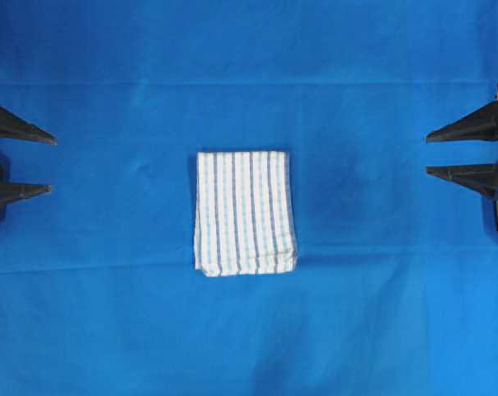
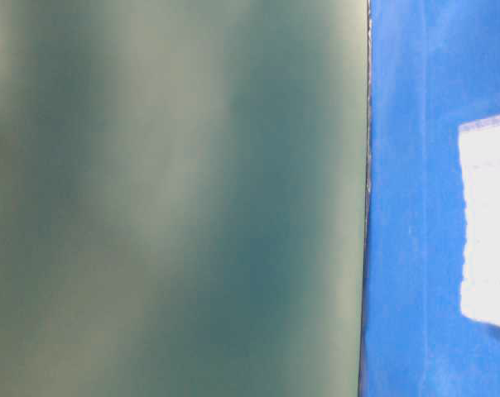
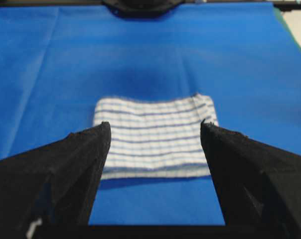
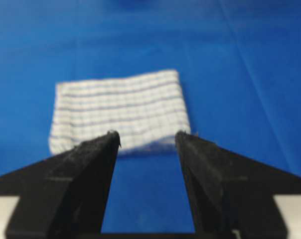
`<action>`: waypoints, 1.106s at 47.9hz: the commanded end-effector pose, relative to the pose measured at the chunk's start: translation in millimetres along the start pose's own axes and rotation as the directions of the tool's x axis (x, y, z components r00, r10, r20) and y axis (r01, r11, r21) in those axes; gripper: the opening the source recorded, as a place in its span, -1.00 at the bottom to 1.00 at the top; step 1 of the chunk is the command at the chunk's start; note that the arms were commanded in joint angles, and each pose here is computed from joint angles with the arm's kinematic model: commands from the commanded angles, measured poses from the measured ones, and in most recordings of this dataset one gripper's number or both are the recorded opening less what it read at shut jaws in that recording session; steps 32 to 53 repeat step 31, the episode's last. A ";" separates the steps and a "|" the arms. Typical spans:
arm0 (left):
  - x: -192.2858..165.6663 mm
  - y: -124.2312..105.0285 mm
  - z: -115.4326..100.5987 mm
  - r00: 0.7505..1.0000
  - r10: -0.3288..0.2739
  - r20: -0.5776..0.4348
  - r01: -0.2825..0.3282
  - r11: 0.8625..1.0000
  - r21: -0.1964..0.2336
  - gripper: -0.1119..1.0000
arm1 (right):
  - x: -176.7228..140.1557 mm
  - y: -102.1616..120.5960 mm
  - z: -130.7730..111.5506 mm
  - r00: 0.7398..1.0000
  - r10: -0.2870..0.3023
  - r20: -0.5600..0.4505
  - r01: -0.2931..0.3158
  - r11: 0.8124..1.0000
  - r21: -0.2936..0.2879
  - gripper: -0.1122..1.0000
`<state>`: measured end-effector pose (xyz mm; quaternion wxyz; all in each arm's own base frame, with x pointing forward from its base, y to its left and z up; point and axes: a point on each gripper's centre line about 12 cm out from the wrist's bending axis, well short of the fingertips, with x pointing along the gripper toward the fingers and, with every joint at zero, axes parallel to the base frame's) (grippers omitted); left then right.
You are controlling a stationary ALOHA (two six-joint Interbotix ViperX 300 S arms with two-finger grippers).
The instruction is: Fold the blue towel.
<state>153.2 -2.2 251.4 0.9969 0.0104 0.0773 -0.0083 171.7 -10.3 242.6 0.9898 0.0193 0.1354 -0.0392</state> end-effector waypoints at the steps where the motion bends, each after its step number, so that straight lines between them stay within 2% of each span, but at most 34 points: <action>1: -2.6 0.4 -4.0 1.000 0.003 -0.002 -0.003 1.000 -0.004 0.41 | 0.5 -3.3 -9.5 1.000 -0.011 0.011 0.011 1.000 0.009 0.20; 6: -5.4 1.0 -15.3 1.000 0.009 -0.006 -0.009 1.000 -0.014 0.41 | 2.0 -6.3 -23.8 1.000 -0.019 0.018 0.018 0.999 0.028 0.20; 12: -6.5 2.8 -22.5 1.000 0.022 -0.014 -0.022 0.999 -0.027 0.40 | 3.6 -7.0 -27.6 0.999 -0.017 0.031 0.016 0.999 0.035 0.20; 53: -6.5 3.9 -23.4 0.999 0.029 -0.018 -0.030 0.999 -0.028 0.40 | 3.6 -7.8 -28.9 1.000 -0.023 0.020 0.022 0.999 0.035 0.19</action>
